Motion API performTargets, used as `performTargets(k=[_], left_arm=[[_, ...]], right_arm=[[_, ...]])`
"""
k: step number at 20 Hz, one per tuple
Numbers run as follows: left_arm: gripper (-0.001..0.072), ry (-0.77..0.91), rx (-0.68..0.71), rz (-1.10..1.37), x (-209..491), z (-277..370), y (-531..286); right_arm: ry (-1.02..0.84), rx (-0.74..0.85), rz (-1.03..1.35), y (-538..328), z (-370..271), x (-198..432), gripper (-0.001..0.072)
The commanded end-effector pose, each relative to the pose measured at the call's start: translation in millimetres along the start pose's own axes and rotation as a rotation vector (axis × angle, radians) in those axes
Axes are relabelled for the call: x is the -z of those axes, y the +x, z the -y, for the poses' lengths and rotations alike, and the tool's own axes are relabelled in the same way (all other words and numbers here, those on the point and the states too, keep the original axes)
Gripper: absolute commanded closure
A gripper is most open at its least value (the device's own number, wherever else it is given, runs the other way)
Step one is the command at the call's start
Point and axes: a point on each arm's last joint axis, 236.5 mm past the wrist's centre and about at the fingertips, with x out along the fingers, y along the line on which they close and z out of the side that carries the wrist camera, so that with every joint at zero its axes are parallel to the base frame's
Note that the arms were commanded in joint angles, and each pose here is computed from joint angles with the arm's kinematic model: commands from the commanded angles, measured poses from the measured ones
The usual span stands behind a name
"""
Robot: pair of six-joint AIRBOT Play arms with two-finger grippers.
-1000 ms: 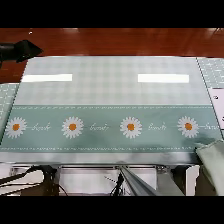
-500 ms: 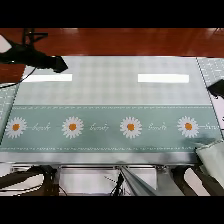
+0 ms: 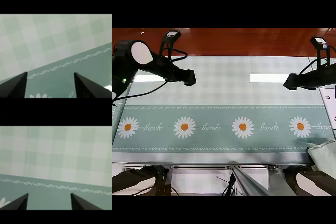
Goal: Fold the shirts.
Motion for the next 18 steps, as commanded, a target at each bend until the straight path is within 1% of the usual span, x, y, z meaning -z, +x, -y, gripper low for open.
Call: performTargets(k=[1,5,18], left_arm=[[-0.0013,-0.026,-0.029,-0.023,8.5,-0.1,4.3],[-0.0013,-0.025,-0.03,0.014,-0.5,-0.5,4.9],[-0.0013,-0.026,-0.029,0.007,0.6,-0.3,7.5]], right_arm=[[-0.043,-0.001,-0.025,0.3,-5.6,2.8,0.0094],[-0.046,0.001,0.001,0.2,-5.5,-3.4,0.0095],[-0.047,0.003,0.002,0.2,-4.8,-3.6,0.0098]])
